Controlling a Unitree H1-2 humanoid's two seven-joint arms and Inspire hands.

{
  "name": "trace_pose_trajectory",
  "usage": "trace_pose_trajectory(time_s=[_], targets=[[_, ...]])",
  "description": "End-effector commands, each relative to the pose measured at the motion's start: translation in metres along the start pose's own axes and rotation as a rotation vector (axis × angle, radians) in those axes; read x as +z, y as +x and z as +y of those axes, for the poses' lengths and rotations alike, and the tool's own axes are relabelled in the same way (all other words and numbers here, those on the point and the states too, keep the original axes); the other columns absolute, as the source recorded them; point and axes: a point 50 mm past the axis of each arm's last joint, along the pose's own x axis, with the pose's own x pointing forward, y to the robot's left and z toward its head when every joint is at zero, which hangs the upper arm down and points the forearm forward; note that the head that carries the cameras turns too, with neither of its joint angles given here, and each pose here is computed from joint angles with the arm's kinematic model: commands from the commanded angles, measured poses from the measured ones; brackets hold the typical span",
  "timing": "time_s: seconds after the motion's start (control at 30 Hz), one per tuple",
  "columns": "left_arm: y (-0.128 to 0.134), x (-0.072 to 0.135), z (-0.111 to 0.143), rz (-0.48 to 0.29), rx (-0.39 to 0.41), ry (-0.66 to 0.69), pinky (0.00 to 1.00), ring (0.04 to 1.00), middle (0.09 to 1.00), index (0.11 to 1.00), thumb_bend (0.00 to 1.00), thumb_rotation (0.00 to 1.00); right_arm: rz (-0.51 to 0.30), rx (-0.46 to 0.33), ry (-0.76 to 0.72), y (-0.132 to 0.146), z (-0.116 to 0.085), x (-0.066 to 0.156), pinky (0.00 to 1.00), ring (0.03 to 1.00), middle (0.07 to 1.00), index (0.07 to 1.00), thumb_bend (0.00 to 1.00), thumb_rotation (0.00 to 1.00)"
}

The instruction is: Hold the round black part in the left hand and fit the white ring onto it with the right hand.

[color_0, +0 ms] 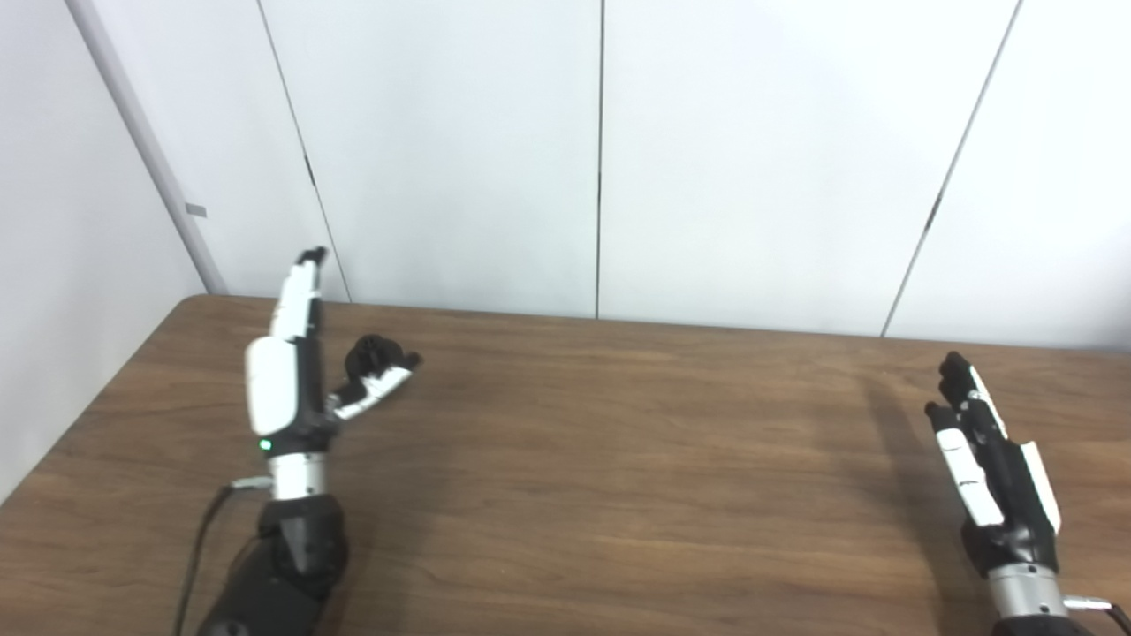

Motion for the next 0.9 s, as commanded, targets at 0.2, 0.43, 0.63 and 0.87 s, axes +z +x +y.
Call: trace_pose_trajectory(time_s=[0.2, 0.43, 0.63, 0.87], targets=[[0.001, -0.038, 0.019, 0.198, -0.119, 0.043, 0.90, 0.990, 1.000, 1.000, 0.92, 0.28, 0.134, -0.012, 0.019, -0.040, 0.008, -0.036, 0.94, 0.979, 0.965, 0.958, 0.31, 0.76], [0.027, -0.052, 0.039, 0.320, -0.245, 0.046, 0.96, 1.000, 1.000, 1.000, 1.00, 0.31, 0.131, -0.009, 0.021, -0.040, 0.007, -0.034, 0.93, 0.980, 0.969, 0.963, 0.34, 0.76], [0.038, -0.060, 0.053, 0.346, -0.375, 0.064, 0.94, 1.000, 1.000, 0.983, 1.00, 0.34, 0.129, -0.010, 0.023, -0.039, 0.008, -0.033, 0.91, 0.970, 0.965, 0.958, 0.33, 0.75], [0.044, -0.063, 0.059, 0.330, -0.458, 0.123, 0.92, 1.000, 1.000, 0.916, 1.00, 0.36, 0.123, -0.013, -0.004, -0.040, 0.006, -0.033, 0.88, 0.960, 0.954, 0.951, 0.34, 0.75]])
